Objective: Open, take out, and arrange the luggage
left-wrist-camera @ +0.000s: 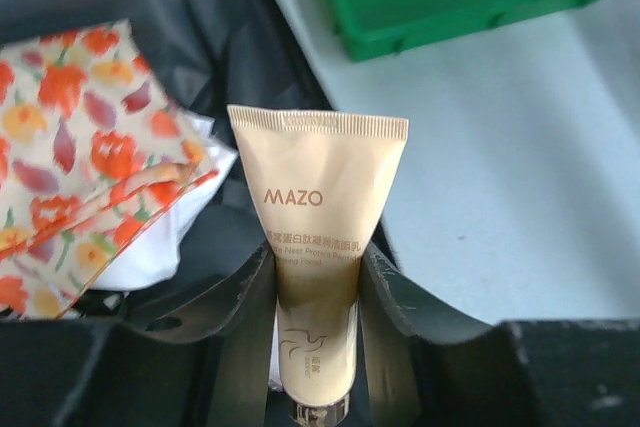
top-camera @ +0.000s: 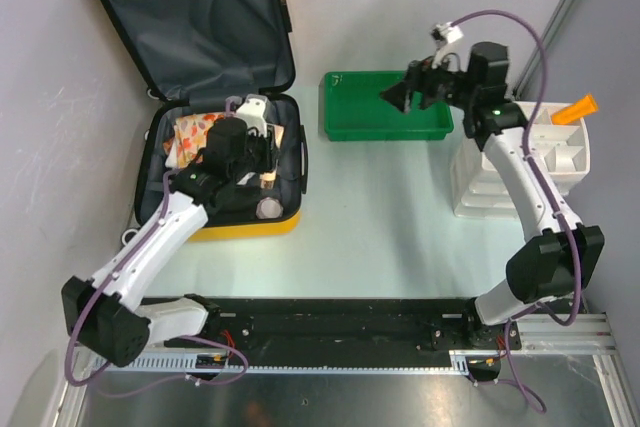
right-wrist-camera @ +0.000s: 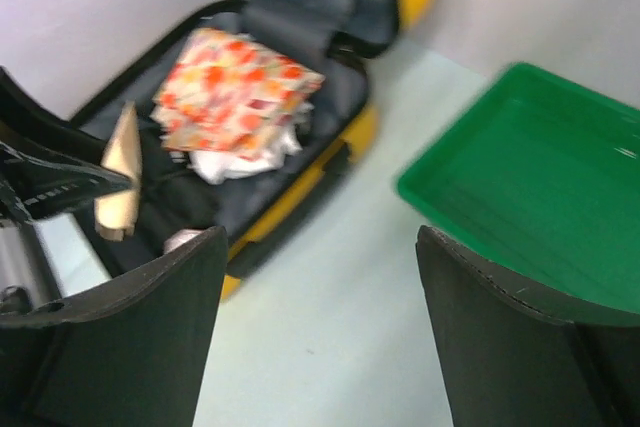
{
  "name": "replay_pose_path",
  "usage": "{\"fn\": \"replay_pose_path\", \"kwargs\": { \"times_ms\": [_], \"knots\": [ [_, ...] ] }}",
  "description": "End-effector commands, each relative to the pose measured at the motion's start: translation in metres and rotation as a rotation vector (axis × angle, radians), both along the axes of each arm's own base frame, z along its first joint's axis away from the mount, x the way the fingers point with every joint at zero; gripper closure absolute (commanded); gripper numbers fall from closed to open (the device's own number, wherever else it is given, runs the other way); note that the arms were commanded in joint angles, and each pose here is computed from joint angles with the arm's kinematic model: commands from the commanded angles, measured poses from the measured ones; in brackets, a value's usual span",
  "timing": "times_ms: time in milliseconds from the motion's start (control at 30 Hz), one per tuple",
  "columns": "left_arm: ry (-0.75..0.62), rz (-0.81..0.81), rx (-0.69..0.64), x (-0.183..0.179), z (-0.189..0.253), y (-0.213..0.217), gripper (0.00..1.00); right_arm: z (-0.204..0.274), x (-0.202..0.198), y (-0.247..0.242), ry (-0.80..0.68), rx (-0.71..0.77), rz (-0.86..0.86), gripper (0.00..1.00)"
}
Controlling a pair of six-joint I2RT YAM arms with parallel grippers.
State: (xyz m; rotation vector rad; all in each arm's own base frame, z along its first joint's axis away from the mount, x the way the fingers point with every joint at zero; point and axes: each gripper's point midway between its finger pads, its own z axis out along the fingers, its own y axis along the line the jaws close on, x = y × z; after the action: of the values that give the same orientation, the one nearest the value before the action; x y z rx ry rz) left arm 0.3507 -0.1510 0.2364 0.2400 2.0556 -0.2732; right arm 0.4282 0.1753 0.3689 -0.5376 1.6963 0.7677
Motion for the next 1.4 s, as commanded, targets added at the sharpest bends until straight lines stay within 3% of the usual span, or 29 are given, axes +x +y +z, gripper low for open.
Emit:
{"fn": "replay_pose_path", "kwargs": {
  "times_ms": [0, 267, 467, 833, 933, 967, 1000, 1067, 1100, 1133, 1167, 1233, 1367],
  "knots": [
    [-0.201, -0.094, -0.036, -0.013, 0.054, -0.027, 0.6, 0.028, -0.023, 0.072, -0.001, 0.134, 0.137, 0.2],
    [-0.249, -0.175, -0.045, -0.029, 0.069, -0.052, 0.59, 0.019, -0.062, 0.163, 0.13, 0.229, 0.289, 0.19],
    [-0.249, -0.205, -0.05, -0.032, 0.07, -0.064, 0.59, 0.002, -0.069, 0.189, 0.229, 0.252, 0.319, 0.21],
    [-0.25, -0.203, -0.036, -0.028, 0.066, -0.067, 0.58, -0.021, -0.093, 0.222, 0.336, 0.271, 0.405, 0.35],
    [-0.252, -0.209, -0.04, -0.028, 0.067, -0.068, 0.58, -0.022, -0.097, 0.226, 0.328, 0.262, 0.42, 0.55],
    [-0.25, -0.209, -0.038, -0.028, 0.066, -0.069, 0.58, -0.024, -0.096, 0.225, 0.328, 0.259, 0.416, 0.71],
    [-0.249, -0.21, -0.036, -0.028, 0.066, -0.068, 0.57, -0.022, -0.092, 0.224, 0.32, 0.26, 0.403, 0.8],
    [-0.25, -0.224, -0.034, -0.029, 0.066, -0.07, 0.42, -0.018, -0.085, 0.216, 0.3, 0.259, 0.383, 0.99],
    [-0.246, -0.219, -0.035, -0.028, 0.065, -0.07, 0.32, -0.016, -0.08, 0.211, 0.287, 0.256, 0.367, 1.0],
    [-0.238, -0.211, -0.039, -0.027, 0.064, -0.069, 0.15, -0.013, -0.076, 0.206, 0.276, 0.257, 0.355, 1.0],
    [-0.226, -0.222, -0.042, -0.028, 0.062, -0.07, 0.09, -0.01, -0.065, 0.194, 0.265, 0.257, 0.326, 1.0],
    [-0.215, -0.225, -0.036, -0.027, 0.061, -0.067, 0.0, 0.002, -0.053, 0.176, 0.211, 0.254, 0.291, 1.0],
    [-0.175, -0.27, -0.038, -0.025, 0.057, -0.063, 0.0, 0.023, -0.022, 0.114, 0.116, 0.214, 0.157, 1.0]
  ]
}}
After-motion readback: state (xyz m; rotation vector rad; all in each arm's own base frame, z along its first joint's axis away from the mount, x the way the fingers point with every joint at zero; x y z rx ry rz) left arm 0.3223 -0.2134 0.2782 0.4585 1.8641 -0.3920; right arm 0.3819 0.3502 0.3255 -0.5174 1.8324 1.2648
